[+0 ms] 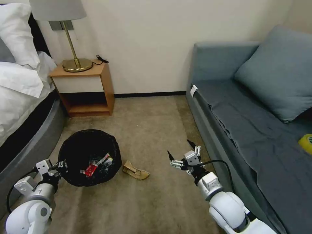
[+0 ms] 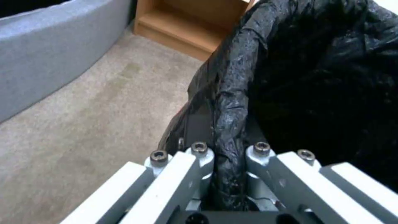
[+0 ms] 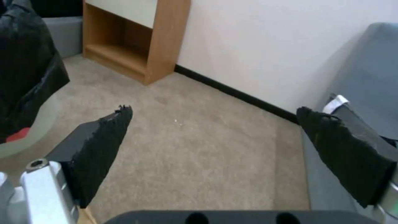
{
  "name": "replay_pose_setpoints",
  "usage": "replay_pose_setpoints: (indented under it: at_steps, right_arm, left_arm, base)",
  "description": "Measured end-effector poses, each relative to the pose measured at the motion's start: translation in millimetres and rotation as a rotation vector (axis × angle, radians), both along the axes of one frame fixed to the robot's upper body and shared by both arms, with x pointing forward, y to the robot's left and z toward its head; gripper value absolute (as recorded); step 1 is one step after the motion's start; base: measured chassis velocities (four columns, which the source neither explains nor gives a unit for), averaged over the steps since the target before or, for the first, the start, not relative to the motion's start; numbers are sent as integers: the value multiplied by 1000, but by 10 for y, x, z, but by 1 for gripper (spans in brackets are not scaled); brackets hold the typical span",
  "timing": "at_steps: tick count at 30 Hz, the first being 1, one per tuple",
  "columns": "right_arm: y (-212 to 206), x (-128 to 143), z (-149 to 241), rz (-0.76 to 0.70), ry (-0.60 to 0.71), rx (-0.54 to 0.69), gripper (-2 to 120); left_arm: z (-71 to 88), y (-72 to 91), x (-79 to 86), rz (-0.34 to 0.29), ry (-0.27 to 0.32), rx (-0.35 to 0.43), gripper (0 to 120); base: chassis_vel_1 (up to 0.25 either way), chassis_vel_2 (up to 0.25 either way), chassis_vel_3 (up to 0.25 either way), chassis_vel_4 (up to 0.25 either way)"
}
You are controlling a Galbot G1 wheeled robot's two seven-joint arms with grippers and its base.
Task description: Pick up the trash bin, then pick up the garbage on the floor and place it into the trash bin.
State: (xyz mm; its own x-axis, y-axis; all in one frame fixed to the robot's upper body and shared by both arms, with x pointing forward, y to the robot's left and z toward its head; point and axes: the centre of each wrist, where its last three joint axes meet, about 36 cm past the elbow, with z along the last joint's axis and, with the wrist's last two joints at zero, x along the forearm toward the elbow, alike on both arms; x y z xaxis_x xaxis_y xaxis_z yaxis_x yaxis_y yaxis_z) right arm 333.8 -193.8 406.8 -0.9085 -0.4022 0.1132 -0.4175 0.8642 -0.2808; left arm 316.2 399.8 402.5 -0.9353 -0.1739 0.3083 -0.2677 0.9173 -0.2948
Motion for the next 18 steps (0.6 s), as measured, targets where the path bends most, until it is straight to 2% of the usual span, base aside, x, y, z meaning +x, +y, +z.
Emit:
replay_pose_setpoints:
  at_steps: [9, 18]
  right_arm:
    - [145, 160, -46, 26, 18, 6, 100]
    - [253, 211, -143, 53, 42, 16, 100]
  left_arm:
    - [23, 129, 21, 7, -1, 6, 4]
    - [36, 231, 30, 8, 3, 14, 4]
  base:
    - [-84, 84, 87, -85]
    - [-50, 68, 57, -58]
